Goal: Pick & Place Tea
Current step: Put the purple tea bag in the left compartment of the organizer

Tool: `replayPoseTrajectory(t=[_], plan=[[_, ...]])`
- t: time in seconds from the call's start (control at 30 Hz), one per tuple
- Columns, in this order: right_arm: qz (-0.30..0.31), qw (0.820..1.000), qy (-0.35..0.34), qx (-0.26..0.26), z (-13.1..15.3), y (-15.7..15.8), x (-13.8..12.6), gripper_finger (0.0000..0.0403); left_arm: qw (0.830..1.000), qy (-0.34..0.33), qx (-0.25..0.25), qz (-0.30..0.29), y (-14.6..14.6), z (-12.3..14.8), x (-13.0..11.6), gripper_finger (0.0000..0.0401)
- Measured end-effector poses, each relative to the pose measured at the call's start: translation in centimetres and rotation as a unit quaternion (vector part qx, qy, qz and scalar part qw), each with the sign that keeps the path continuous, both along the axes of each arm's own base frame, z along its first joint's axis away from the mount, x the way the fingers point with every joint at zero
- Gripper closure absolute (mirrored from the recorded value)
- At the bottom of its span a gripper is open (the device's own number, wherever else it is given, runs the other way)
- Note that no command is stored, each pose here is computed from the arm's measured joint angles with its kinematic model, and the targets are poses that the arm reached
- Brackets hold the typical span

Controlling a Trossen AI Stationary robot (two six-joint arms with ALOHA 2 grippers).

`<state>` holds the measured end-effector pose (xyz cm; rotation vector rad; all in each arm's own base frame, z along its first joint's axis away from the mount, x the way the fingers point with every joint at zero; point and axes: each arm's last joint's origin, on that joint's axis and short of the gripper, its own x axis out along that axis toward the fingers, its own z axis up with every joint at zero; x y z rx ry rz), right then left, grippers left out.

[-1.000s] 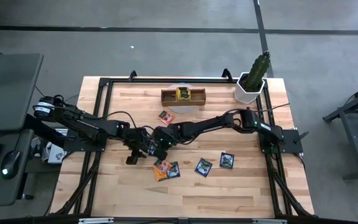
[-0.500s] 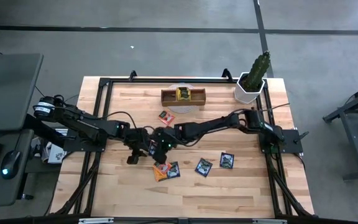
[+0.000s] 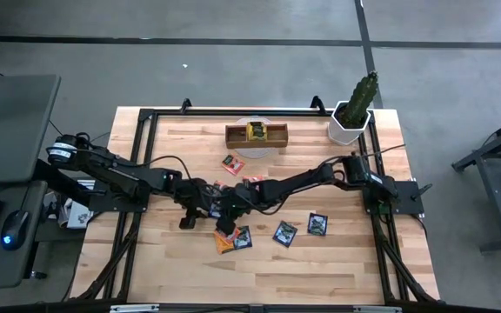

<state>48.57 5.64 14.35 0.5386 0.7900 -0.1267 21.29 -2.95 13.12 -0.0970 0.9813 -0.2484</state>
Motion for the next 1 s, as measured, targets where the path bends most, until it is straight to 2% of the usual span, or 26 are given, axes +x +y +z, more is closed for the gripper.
replayPoseTrajectory(t=[0.3, 0.7, 1.0], plan=[[-0.006, 1.000, -0.001, 0.002, -1.5, 0.2, -0.7, 0.0403, 1.000, -0.014, 0.001, -0.002, 0.0, 0.2, 0.2, 0.0279], [-0.012, 1.000, -0.024, -0.007, -1.3, 0.3, -0.4, 0.0403, 1.000, -0.012, 0.002, -0.001, 0.0, 0.1, 0.2, 0.0279], [-0.011, 1.000, -0.023, -0.008, -2.5, 0.3, -0.2, 0.0403, 1.000, 0.003, 0.009, 0.003, 0.1, 0.0, -0.1, 0.0279]])
